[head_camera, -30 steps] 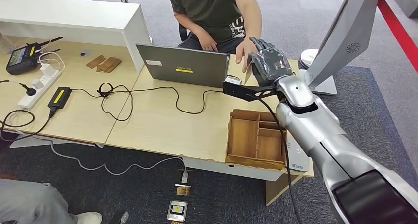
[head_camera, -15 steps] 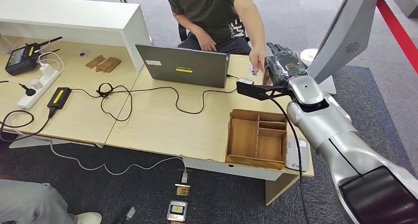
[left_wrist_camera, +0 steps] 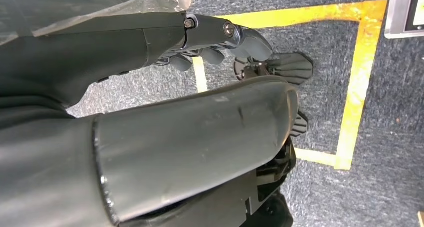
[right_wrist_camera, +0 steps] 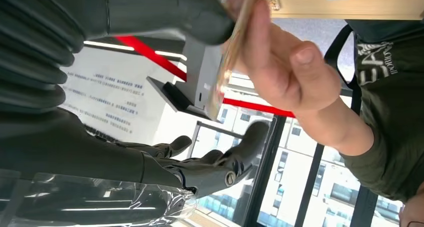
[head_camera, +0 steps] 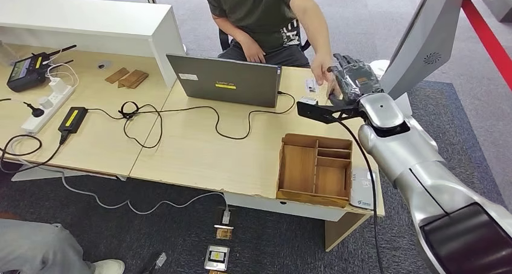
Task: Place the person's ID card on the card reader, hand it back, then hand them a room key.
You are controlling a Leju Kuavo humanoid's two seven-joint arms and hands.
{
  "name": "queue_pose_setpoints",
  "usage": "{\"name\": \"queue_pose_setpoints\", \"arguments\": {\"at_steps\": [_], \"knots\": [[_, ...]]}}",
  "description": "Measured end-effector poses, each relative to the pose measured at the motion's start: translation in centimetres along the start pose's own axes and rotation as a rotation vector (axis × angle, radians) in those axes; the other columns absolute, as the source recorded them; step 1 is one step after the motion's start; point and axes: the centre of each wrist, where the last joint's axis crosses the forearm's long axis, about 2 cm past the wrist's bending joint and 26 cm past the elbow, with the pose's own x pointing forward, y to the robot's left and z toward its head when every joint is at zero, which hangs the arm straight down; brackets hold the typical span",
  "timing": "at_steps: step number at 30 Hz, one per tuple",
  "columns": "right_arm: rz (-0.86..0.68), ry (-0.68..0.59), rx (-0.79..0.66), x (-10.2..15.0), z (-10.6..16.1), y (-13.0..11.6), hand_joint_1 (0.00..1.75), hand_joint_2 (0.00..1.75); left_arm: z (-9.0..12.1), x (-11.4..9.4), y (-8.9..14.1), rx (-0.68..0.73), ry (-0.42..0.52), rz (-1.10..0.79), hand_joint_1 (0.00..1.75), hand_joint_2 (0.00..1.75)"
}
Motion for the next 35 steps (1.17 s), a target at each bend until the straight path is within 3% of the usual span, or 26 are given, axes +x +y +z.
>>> {"name": "queue_pose_setpoints", "arguments": {"at_steps": [13, 18, 22, 27, 33, 35], "knots": [[0.066, 0.005, -0.016, 0.1, -0.1, -0.4, 0.00, 0.00, 0.0, -0.4, 0.0, 0.023, 0.008, 0.006, 0.00, 0.00], [0.158, 0.122, -0.006, -1.9, 0.2, -0.4, 0.00, 0.00, 0.0, -1.1, 0.0, 0.040, 0.015, 0.018, 0.00, 0.00], [0.248, 0.299, 0.107, -7.0, 1.7, 0.8, 0.00, 0.00, 0.1, -2.1, -0.1, 0.052, 0.038, 0.033, 0.00, 0.00], [0.315, 0.540, 0.299, -15.4, 6.1, 3.3, 0.00, 0.00, 0.1, -3.0, -0.2, 0.067, 0.084, 0.060, 0.00, 0.00], [0.322, 0.824, 0.476, -25.0, 14.8, 6.9, 0.00, 0.00, 0.1, -3.4, -0.6, 0.081, 0.122, 0.111, 0.00, 0.00], [0.302, 0.881, 0.511, -26.9, 17.7, 8.3, 0.00, 0.00, 0.1, -3.5, -0.8, 0.079, 0.125, 0.124, 0.00, 0.00]]}}
